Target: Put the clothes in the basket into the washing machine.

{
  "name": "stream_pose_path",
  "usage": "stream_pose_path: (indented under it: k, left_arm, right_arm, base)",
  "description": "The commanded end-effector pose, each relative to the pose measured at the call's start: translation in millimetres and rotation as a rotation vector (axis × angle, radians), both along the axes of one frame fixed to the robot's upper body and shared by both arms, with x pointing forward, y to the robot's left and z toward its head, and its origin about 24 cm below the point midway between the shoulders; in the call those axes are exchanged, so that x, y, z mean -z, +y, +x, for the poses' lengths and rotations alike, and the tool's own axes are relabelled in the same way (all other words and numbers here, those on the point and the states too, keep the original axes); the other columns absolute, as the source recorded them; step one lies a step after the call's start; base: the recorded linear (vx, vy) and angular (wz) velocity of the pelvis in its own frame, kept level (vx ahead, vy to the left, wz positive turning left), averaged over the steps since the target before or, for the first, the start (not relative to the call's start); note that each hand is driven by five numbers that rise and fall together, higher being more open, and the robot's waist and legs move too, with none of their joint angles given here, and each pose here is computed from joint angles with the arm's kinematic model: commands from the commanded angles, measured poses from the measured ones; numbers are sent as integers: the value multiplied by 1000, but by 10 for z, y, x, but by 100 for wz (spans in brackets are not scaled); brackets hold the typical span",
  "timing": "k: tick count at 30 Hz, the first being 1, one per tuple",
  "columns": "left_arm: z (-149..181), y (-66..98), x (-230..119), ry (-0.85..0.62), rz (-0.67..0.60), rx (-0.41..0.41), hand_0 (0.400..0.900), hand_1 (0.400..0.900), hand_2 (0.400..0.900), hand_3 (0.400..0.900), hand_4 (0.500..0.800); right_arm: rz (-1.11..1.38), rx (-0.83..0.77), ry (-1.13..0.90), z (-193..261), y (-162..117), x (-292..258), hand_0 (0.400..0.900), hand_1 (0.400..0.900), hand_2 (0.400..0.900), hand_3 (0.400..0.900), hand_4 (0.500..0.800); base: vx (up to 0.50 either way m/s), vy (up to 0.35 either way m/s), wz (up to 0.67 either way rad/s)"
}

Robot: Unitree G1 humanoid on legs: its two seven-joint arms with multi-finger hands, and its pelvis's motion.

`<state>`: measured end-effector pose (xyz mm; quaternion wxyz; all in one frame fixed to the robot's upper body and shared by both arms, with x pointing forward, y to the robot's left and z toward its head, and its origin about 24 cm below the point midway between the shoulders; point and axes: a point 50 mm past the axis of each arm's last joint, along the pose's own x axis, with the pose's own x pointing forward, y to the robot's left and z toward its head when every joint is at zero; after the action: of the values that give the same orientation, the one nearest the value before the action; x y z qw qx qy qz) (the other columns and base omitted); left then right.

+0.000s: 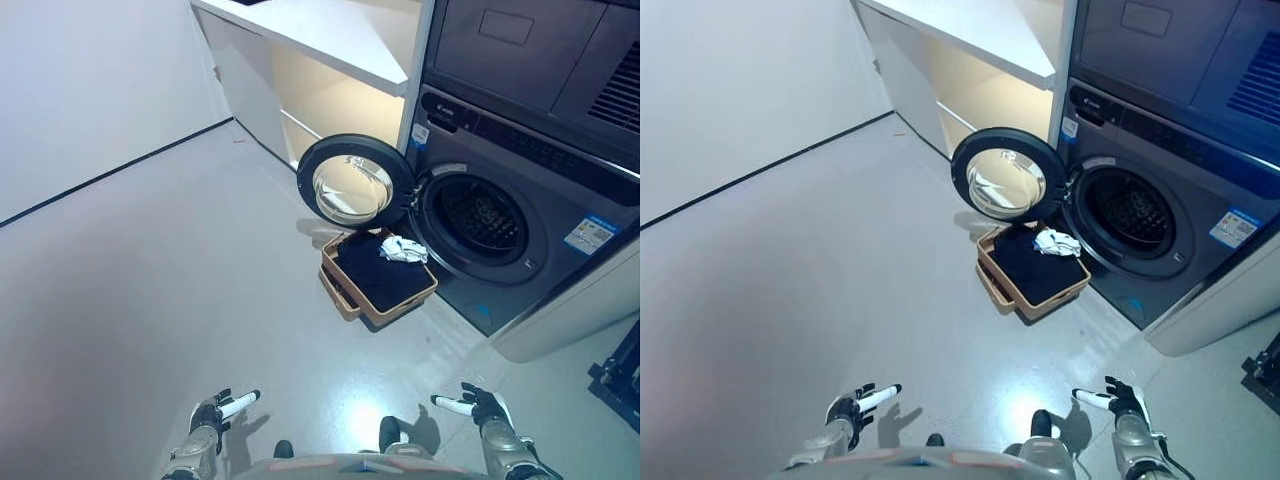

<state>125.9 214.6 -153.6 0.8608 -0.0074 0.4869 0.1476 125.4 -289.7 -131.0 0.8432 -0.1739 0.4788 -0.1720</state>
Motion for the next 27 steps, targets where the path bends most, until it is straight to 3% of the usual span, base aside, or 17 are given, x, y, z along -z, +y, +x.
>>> stream_pose_path:
  k: [1, 11, 21, 27]
  left_arm:
    - [427, 326, -235, -136, 94, -29, 900, 900, 900, 900, 800]
    - [370, 529, -269, -142, 94, -152, 900, 900, 900, 900, 800]
    - [99, 587, -182, -88, 108, -247, 900, 900, 900, 900, 800]
    - [19, 577, -157, -93, 94, -325, 900, 900, 900, 900, 800]
  right_arm:
    - [-28, -4, -95, 276, -38, -121, 900, 900, 900, 900, 800]
    - [-12, 2, -76, 164, -130, -118, 900, 900, 900, 900, 800]
    - [-23, -9, -87, 224, -87, -120, 900, 900, 900, 900, 800]
    - [-15, -21, -38, 171, -55, -71, 900, 900, 900, 900, 800]
  base:
    - [41, -154, 18]
    - [44, -215, 3]
    - [224, 6, -63]
    - [280, 198, -71]
